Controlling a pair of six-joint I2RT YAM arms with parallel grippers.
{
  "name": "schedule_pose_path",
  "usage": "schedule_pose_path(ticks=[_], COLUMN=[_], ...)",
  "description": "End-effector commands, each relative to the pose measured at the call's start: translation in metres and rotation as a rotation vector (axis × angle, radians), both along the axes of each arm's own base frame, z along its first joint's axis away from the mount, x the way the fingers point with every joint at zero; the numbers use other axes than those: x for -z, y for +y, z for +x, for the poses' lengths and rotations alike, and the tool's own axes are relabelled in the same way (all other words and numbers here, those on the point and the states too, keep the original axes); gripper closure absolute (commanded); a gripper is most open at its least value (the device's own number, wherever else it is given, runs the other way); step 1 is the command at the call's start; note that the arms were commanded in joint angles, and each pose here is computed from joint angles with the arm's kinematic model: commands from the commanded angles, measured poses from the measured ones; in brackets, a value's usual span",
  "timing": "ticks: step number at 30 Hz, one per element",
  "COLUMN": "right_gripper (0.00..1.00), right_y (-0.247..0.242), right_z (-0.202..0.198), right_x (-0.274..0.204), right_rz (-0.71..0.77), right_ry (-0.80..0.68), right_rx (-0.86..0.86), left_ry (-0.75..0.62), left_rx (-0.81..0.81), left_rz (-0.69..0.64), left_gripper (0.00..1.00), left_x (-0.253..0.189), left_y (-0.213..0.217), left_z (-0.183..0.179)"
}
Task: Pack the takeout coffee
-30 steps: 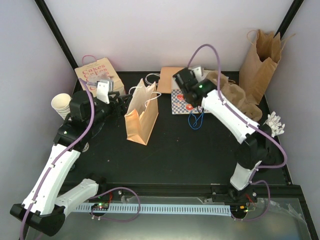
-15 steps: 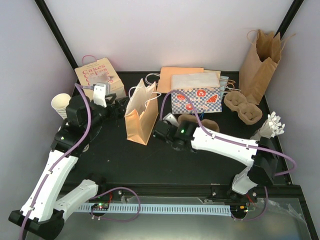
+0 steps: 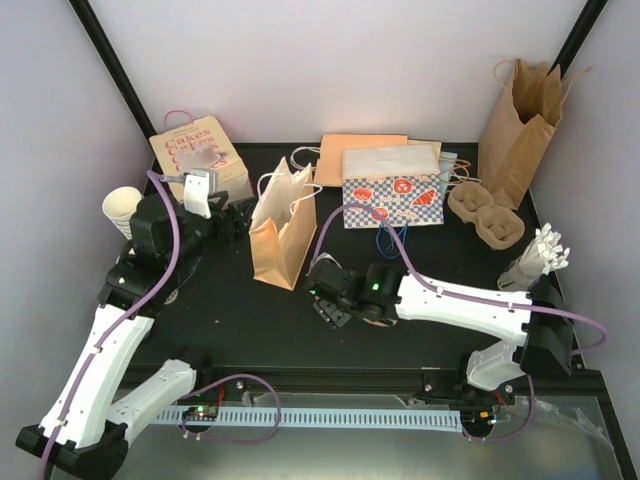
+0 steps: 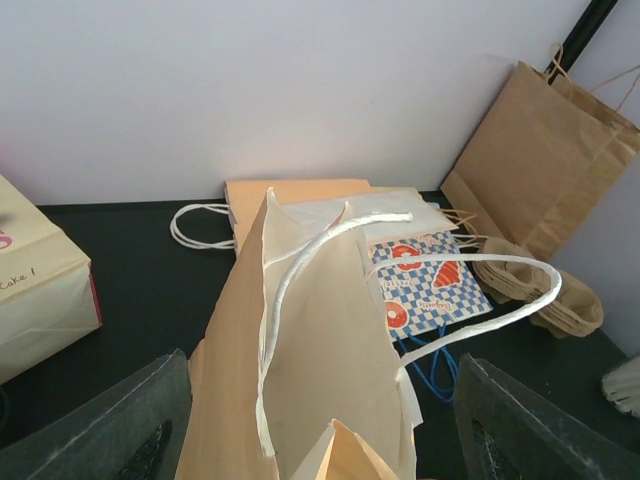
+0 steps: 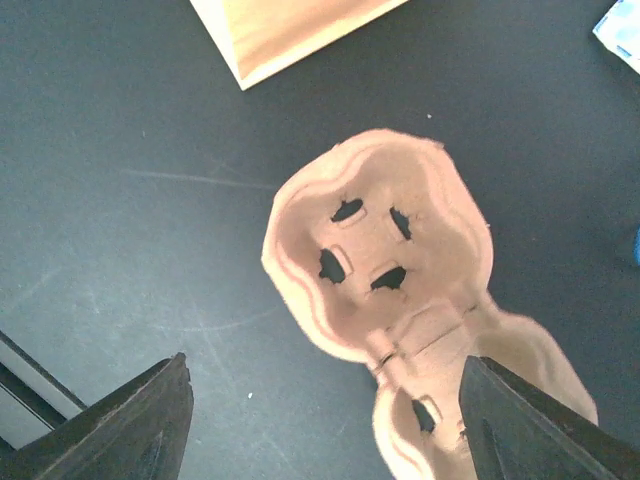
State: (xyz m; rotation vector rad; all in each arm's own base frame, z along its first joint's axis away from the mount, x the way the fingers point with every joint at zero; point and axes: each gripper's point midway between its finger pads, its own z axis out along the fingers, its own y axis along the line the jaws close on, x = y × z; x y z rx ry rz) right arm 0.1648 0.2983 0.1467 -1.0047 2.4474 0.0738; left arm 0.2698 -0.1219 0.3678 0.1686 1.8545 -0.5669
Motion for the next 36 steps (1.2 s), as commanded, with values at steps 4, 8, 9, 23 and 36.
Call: schedule_pose_path(ticks=[4, 8, 9, 23, 36], right_gripper=[0.28, 0.27, 0.26, 0.22, 0.24], right_y=[-0.015, -0.042, -0.049, -0.059, -0.05], right_z=[0.022, 0.04, 0.043, 0.044, 0.046], right_x=[0.001, 0.013, 0.015, 0.049, 0.081], right_rz=[0.1, 0.093, 0.086, 0.185, 0.138], right_ry=[0.079, 0.109, 0.114, 0.195, 0.248], right_rx=[0.168, 0.34, 0.386, 0.702, 0.779], left_ry=[0.037, 0.051, 0.051, 0.05, 0.035], left_rx=[-0.016, -0.016, -0.016, -0.01, -0.006], left_rz=[0.018, 0.028, 0.029, 0.038, 0.033], left_gripper=[0.24, 0.24, 0.24, 0.23, 0.22], left_x=[0.01, 0.016, 0.016, 0.018, 0.012], left_y=[0.003, 0.003, 0.002, 0.001, -0.001], left_z=[0.003, 0.005, 0.006, 0.008, 0.011])
